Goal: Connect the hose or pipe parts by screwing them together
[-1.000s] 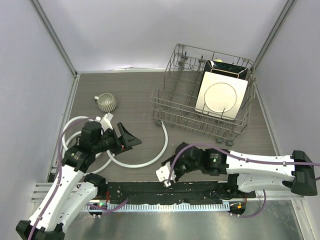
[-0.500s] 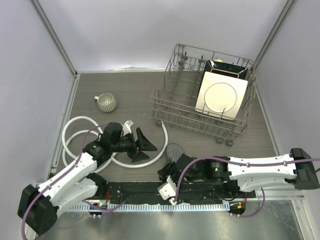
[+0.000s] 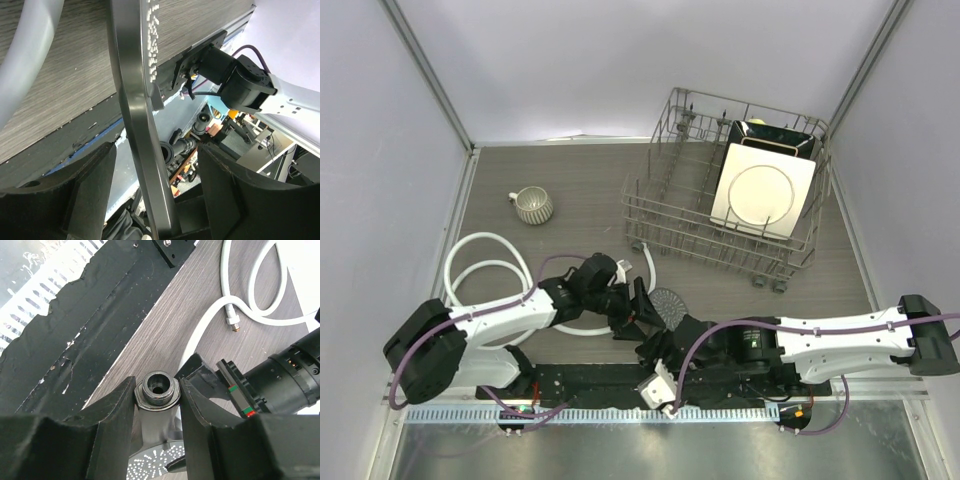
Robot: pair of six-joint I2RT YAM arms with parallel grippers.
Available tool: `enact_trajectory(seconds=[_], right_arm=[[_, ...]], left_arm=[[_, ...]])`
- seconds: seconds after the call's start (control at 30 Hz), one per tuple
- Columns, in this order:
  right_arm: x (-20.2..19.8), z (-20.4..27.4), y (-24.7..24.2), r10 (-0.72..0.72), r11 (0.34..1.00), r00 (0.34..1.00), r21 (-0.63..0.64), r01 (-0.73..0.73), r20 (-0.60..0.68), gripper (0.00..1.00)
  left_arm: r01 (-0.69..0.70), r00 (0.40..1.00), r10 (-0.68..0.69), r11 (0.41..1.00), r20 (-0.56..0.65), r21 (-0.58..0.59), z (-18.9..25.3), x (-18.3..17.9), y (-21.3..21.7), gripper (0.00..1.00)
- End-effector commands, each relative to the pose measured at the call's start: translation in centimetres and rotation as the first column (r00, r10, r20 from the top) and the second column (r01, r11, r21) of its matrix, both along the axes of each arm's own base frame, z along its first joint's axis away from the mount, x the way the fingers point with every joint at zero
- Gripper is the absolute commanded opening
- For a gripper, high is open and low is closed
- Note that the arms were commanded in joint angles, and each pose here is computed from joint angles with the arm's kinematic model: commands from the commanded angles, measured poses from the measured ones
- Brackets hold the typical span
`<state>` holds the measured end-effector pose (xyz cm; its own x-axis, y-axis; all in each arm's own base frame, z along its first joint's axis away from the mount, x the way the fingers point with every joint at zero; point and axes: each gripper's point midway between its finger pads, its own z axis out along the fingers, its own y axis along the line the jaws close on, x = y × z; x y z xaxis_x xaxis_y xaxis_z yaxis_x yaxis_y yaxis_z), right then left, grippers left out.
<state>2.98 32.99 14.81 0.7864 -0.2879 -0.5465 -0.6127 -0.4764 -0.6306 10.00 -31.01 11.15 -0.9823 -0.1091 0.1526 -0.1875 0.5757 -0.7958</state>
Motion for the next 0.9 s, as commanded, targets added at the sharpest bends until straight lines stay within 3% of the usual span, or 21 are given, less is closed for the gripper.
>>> enact_trajectory(seconds=[0.0, 0.13, 0.33, 0.43, 0.47, 0.7, 0.87], right_arm=[[-0.6, 1.9, 0.8, 0.021, 0.996, 1.0, 0.086, -0.022, 0.004, 0.01], [-0.7, 1.8, 0.6, 0.018, 0.996, 1.0, 0.088, -0.017, -0.008, 0.01], [-1.2, 1.0, 0.3, 0.022, 0.997, 0.999, 0.078, -0.018, -0.048, 0.11], [-1.5, 0.8, 0.1, 0.034, 0.997, 0.998, 0.066, -0.03, -0.058, 0.07], [-1.5, 1.0, 0.2, 0.037, 0.997, 0.998, 0.069, -0.033, -0.055, 0.01], [-1.7, 1.6, 0.0, 0.073, 0.995, 0.997, 0.066, -0.072, -0.012, 0.01], [-1.7, 1.5, -0.2, 0.089, 0.995, 0.996, 0.045, -0.089, 0.003, 0.01]], left_arm=[[0.013, 0.999, -0.01, 0.997, 0.039, -0.081, 2.1, 0.7, -2.1, 0.66], [0.035, 0.999, -0.032, 0.994, 0.032, -0.101, 2.1, 0.1, -2.7, 0.49], [0.071, 0.996, -0.061, 0.983, 0.06, -0.169, 3.5, -0.5, -3.3, 0.38], [0.089, 0.995, -0.079, 0.977, 0.058, -0.195, 4.1, -1.0, -3.6, 0.31], [0.09, 0.995, -0.082, 0.976, 0.05, -0.196, 4.1, -1.0, -3.7, 0.31], [0.136, 0.99, -0.138, 0.976, 0.002, -0.169, 2.8, -2.1, -3.6, 0.48], [0.179, 0.983, -0.184, 0.972, -0.02, -0.151, 2.1, -3.0, -3.5, 0.51]])
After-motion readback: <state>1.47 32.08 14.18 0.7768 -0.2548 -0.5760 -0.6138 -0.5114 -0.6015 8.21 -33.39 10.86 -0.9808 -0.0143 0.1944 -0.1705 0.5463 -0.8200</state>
